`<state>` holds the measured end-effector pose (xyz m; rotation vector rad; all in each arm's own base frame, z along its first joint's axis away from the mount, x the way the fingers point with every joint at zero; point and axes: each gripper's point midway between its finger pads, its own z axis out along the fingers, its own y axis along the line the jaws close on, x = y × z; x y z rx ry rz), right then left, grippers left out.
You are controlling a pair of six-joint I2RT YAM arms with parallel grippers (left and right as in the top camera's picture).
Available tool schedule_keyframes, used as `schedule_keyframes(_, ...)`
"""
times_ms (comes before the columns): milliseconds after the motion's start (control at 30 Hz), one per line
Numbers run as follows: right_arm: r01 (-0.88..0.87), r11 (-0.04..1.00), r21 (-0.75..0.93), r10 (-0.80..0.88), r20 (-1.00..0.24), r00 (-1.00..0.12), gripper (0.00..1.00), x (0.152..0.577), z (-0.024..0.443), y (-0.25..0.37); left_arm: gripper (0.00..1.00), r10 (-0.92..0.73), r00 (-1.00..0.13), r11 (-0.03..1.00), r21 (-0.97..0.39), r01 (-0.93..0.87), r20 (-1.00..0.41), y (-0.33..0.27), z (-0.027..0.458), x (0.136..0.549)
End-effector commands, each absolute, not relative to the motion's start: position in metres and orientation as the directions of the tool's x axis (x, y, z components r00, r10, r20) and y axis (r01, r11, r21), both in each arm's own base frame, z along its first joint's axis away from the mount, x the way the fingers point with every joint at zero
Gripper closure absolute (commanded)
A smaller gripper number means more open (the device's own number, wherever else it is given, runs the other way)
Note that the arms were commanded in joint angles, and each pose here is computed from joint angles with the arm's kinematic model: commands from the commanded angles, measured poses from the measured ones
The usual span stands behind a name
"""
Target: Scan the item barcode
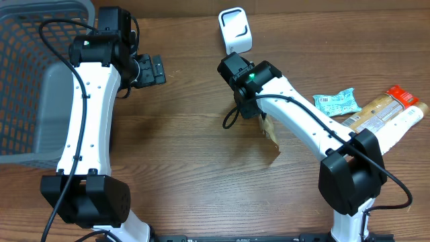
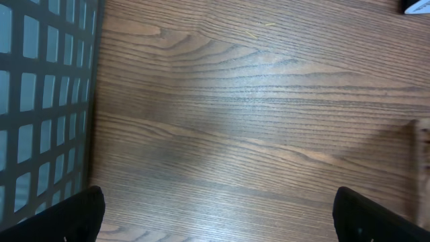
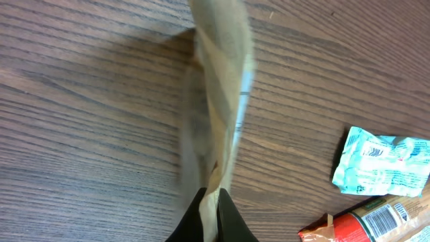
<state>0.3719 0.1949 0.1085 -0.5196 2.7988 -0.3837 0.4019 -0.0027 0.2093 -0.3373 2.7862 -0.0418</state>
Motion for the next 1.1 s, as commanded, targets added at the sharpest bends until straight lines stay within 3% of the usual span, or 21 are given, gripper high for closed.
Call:
schedule_keyframes(0, -0.323, 0.900, -0.294, -0.383, -0.175, -0.907, 0.96, 0.368, 0.094, 0.198, 0.00, -0.217, -0.924, 0.976, -0.065, -0.207, -0.315, -0.004, 0.206, 0.402)
schedule_keyframes(133, -0.407, 0.899, -0.164, -0.422, -0.068, -0.904, 0.81, 0.356, 0.067, 0.208, 0.00, -0.217, -0.924, 0.976, -0.065, -0.207, -0.315, -0.004, 0.206, 0.402)
schedule_keyframes(267, -0.366, 0.919, -0.145, -0.371, -0.005, -0.929, 0.61, 0.358, 0.050, 0.188, 0.00, -0.217, -0.924, 0.976, -0.065, -0.207, -0.315, -0.004, 0.206, 0.402)
schedule_keyframes(333, -0.341, 0.930, -0.136, -0.342, 0.016, -0.940, 0.60, 0.362, 0.044, 0.178, 0.01, -0.217, -0.924, 0.976, -0.065, -0.207, -0.315, -0.004, 0.206, 0.402)
schedule_keyframes(433, -0.304, 0.945, -0.122, -0.302, 0.032, -0.953, 0.66, 0.367, 0.038, 0.165, 0.01, -0.217, -0.924, 0.976, -0.065, -0.207, -0.315, -0.004, 0.206, 0.402)
schedule_keyframes(567, -0.269, 0.955, -0.121, -0.268, 0.021, -0.963, 0.95, 0.375, 0.038, 0.153, 0.00, -0.217, -0.924, 0.976, -0.065, -0.207, -0.315, -0.004, 0.206, 0.402)
schedule_keyframes(767, -0.294, 0.952, -0.087, -0.294, 0.013, -0.956, 0.96, 0.377, 0.041, 0.160, 0.00, -0.217, -0.924, 0.976, -0.065, -0.207, -0.315, -0.004, 0.206, 0.402)
schedule_keyframes(900, -0.376, 0.920, 0.112, -0.379, 0.006, -0.925, 0.96, 0.367, 0.063, 0.196, 0.00, -0.217, -0.924, 0.976, -0.065, -0.207, -0.315, -0.004, 0.206, 0.402)
schedule_keyframes(1067, -0.440, 0.811, 0.386, -0.433, -0.110, -0.895, 0.96, 0.359, 0.119, 0.242, 0.00, -0.217, -0.924, 0.976, -0.065, -0.207, -0.315, -0.004, 0.206, 0.402)
